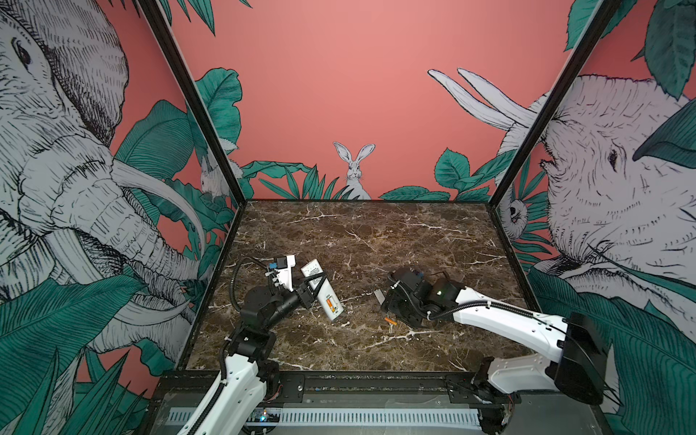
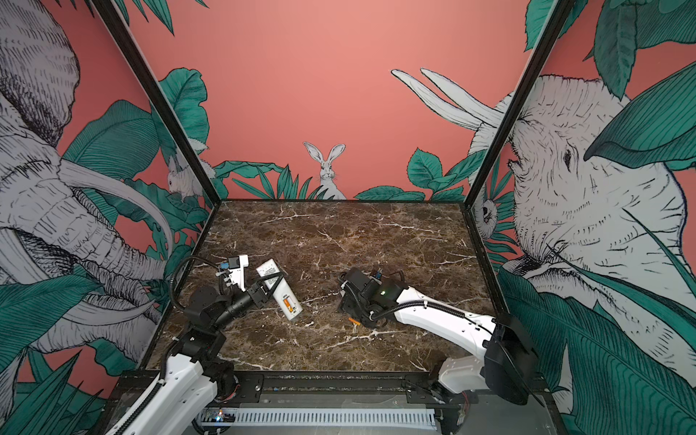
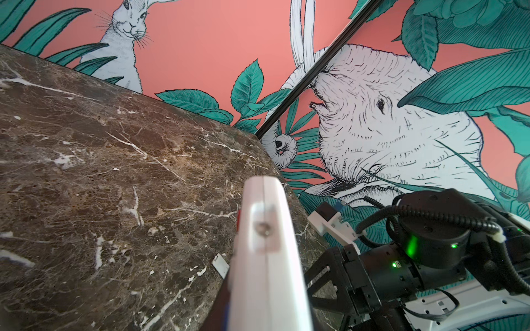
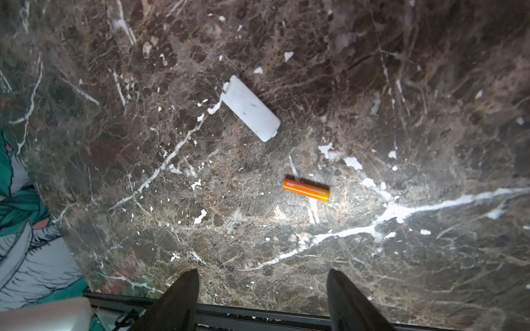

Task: Load the batteries into the remote control

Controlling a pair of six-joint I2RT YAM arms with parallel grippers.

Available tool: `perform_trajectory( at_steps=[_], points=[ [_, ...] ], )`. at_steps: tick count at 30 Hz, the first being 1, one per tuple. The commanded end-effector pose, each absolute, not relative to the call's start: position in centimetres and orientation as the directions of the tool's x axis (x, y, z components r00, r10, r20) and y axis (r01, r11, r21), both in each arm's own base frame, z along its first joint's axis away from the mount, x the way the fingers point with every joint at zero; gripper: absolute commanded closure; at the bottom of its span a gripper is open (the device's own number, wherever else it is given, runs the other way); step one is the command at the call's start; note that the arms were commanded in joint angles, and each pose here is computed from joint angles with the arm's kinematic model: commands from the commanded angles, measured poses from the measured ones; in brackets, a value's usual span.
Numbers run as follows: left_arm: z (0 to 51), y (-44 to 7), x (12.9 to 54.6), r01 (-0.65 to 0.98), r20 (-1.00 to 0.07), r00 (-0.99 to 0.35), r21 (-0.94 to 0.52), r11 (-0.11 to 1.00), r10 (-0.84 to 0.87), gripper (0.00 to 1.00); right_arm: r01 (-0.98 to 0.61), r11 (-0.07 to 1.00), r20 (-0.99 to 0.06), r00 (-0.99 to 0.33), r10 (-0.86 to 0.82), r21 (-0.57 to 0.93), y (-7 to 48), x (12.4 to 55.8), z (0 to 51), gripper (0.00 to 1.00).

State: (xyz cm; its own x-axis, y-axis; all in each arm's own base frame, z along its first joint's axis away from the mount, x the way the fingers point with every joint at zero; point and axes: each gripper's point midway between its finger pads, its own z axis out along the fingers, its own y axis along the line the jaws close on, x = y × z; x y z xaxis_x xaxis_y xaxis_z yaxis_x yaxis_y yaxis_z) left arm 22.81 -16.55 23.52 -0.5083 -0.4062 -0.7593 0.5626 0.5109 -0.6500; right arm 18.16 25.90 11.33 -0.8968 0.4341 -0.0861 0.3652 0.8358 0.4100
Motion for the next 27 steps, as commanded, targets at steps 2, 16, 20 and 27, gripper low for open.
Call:
perform_trajectory(
  at_steps=[2, 16, 20, 27],
  points=[
    [24.4, -16.5, 23.0, 0.593, -0.789, -0.471, -0.614, 0.520, -0.395, 1.00, 0.640, 0.646, 0.057, -0.728, 0.684, 0.416, 26.5, 18.4, 9.8, 0.27],
    [24.5, -16.2, 23.7, 0.590, -0.814, -0.440, -0.580, 0.561, -0.379, 1.00, 0.769, 0.537, 0.116, -0.603, 0.789, 0.347, 26.4, 18.3, 5.6, 0.37],
    [24.2, -16.2, 23.7, 0.585, -0.814, -0.442, -0.579, 0.567, -0.376, 1.00, 0.784, 0.524, 0.114, -0.585, 0.803, 0.333, 25.8, 18.6, 4.9, 0.38],
    [24.1, -16.0, 24.0, 0.579, -0.820, -0.436, -0.571, 0.583, -0.370, 1.00, 0.794, 0.521, 0.116, -0.576, 0.809, 0.314, 25.3, 19.3, 4.2, 0.40]
  ],
)
